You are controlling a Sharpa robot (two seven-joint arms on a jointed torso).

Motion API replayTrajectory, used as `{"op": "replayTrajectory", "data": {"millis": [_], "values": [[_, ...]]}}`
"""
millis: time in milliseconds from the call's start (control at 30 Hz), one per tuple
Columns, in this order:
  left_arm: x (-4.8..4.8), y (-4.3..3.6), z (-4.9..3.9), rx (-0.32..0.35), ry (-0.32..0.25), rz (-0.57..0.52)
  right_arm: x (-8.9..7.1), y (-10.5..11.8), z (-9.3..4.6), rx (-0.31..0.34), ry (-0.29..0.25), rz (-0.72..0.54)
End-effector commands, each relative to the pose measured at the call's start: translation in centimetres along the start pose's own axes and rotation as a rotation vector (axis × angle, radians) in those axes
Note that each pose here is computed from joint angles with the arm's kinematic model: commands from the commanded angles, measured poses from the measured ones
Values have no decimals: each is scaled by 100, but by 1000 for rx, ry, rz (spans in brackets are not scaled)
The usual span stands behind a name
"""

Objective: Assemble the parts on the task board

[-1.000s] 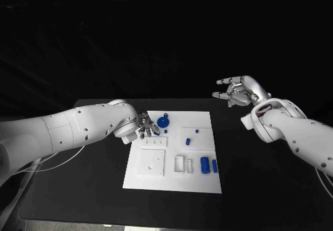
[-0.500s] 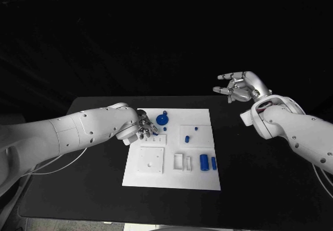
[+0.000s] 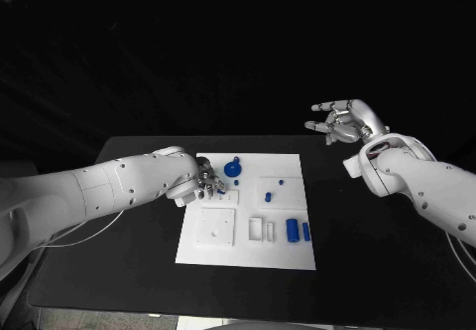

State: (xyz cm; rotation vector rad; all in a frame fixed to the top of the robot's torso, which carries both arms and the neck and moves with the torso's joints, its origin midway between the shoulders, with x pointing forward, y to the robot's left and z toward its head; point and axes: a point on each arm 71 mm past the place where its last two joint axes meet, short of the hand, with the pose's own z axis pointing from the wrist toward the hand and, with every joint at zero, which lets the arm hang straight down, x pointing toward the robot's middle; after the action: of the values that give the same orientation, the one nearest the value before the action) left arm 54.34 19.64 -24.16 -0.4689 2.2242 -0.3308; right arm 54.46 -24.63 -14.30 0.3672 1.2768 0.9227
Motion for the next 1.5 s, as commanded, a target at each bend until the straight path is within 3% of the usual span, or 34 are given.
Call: {"op": "replayTrajectory", "data": {"millis": [33, 1500], "values": [[25, -9, -4, 4, 18, 45, 3, 13, 3, -8, -1, 8], [114, 90, 38, -25, 47, 55, 27, 7, 13, 0, 8, 13]]}}
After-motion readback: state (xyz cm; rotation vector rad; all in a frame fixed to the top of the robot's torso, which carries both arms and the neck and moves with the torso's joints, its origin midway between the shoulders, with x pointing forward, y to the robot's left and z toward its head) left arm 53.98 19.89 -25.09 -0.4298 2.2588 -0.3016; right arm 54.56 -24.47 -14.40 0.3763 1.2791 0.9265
